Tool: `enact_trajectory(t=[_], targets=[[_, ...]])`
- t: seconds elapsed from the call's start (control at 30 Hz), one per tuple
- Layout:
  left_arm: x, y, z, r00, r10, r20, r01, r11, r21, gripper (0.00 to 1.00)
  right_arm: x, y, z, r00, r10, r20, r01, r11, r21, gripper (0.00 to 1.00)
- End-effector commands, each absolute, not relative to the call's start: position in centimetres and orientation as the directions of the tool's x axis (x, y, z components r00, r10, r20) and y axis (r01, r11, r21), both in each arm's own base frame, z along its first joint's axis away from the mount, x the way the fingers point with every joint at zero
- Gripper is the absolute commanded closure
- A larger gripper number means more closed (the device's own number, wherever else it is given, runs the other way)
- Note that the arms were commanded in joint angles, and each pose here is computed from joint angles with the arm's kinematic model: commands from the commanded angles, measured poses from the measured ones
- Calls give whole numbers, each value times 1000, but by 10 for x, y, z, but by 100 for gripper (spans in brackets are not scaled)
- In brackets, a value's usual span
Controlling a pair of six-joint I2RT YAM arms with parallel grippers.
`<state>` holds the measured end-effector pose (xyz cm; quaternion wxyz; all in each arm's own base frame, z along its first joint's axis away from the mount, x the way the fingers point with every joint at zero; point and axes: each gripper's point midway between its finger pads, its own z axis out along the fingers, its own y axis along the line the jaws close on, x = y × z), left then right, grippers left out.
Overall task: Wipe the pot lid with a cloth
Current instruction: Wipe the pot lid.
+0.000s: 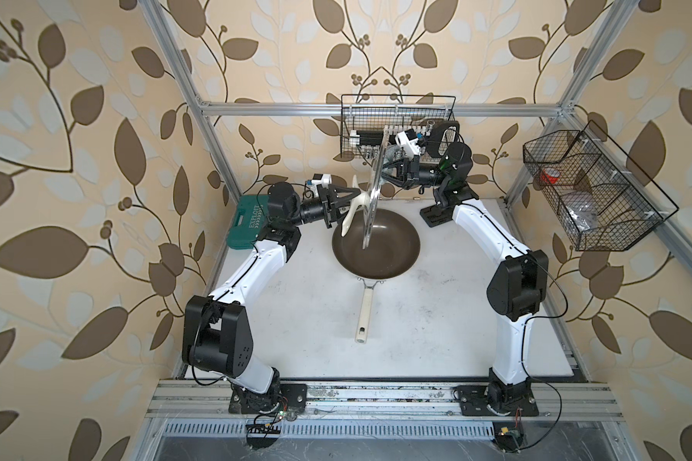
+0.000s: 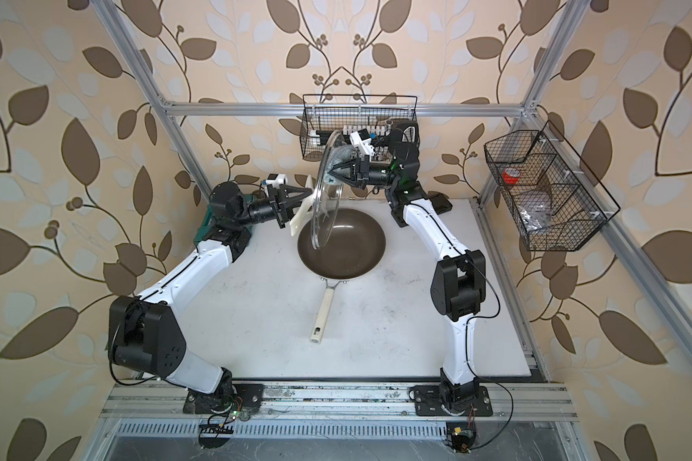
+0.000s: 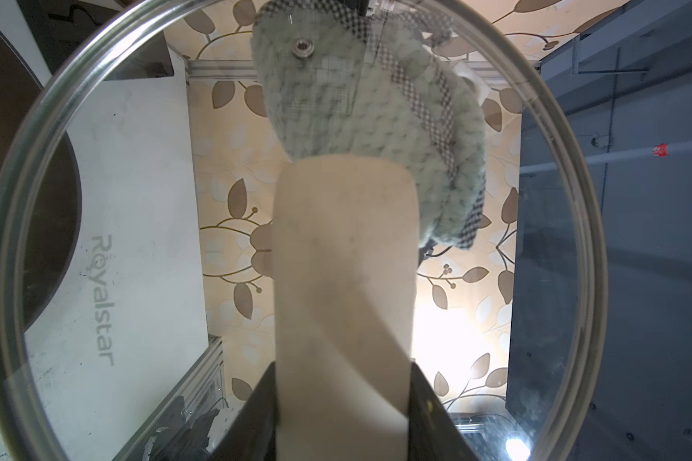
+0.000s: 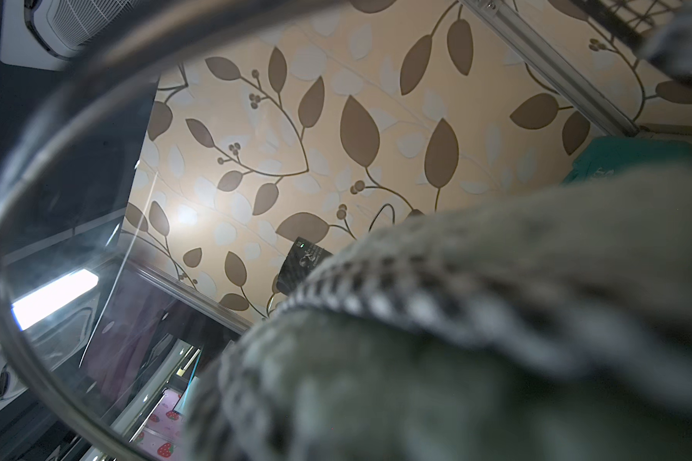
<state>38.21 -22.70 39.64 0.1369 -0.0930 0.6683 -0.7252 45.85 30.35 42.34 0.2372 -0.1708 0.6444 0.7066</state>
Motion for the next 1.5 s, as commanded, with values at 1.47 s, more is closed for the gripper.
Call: enact_trajectory(t=[1.47], targets=[[326, -221, 509, -821, -342, -457, 531, -164, -831, 100, 461, 322, 421, -835, 147, -530, -547, -109, 830, 100]])
